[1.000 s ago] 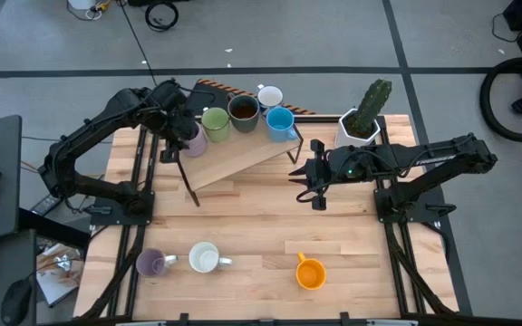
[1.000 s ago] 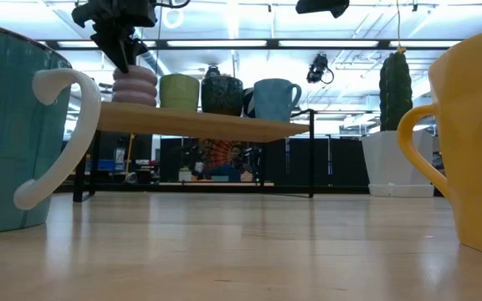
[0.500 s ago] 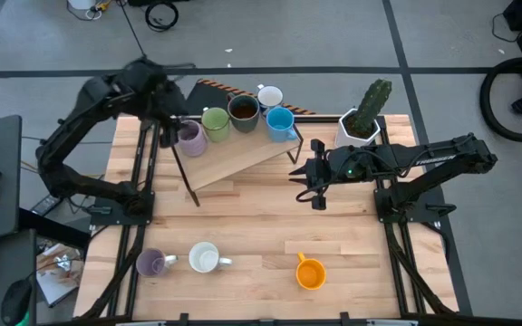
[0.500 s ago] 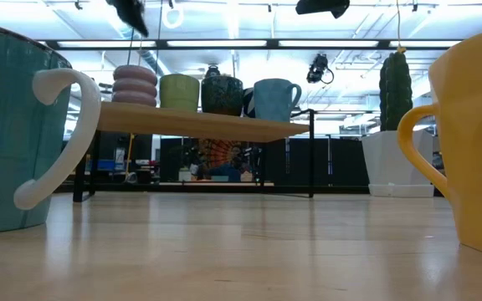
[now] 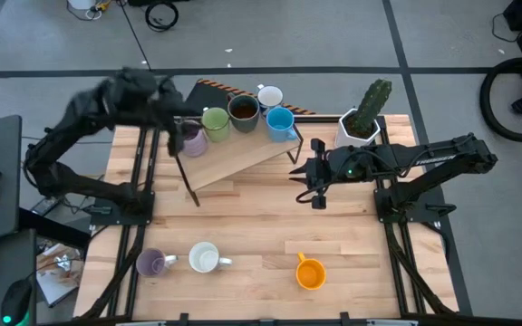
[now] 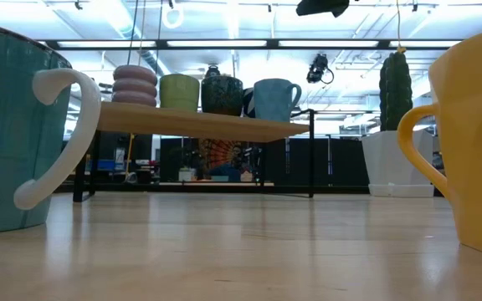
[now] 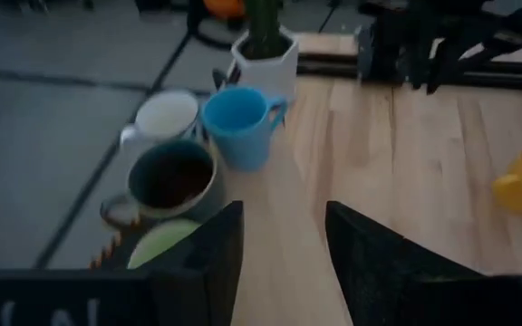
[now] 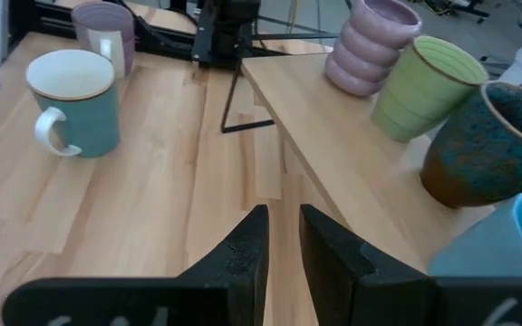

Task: Place coffee mugs
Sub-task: Put the purple mug on the shelf

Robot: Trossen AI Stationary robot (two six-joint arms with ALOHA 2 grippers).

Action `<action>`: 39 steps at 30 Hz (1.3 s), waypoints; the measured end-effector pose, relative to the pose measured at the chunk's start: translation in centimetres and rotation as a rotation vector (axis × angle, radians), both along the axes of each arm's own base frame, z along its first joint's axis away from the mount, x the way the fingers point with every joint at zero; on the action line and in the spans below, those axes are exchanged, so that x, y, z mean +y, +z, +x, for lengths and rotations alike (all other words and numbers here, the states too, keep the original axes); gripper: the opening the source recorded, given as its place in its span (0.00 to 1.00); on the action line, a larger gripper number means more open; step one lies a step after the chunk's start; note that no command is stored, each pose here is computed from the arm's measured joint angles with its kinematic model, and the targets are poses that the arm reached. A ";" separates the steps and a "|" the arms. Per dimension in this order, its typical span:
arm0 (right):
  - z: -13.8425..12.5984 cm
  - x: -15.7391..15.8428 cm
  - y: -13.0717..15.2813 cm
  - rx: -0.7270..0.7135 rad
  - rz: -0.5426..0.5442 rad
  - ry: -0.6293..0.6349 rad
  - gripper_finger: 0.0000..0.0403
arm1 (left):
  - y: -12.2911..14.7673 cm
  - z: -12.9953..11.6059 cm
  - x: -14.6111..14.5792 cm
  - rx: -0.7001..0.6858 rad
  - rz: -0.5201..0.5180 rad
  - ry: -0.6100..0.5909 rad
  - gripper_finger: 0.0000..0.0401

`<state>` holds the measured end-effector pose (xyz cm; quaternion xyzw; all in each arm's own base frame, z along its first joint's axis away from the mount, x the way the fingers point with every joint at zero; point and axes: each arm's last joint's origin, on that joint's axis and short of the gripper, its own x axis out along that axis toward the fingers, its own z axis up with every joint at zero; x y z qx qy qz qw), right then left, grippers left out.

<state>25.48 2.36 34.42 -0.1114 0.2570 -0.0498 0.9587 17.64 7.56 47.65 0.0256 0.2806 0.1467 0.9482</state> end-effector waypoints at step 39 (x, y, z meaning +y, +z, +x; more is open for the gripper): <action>10.2 -4.8 1.3 0.064 -0.085 0.031 0.18 | -27.2 4.3 -11.9 0.045 0.110 -0.025 0.37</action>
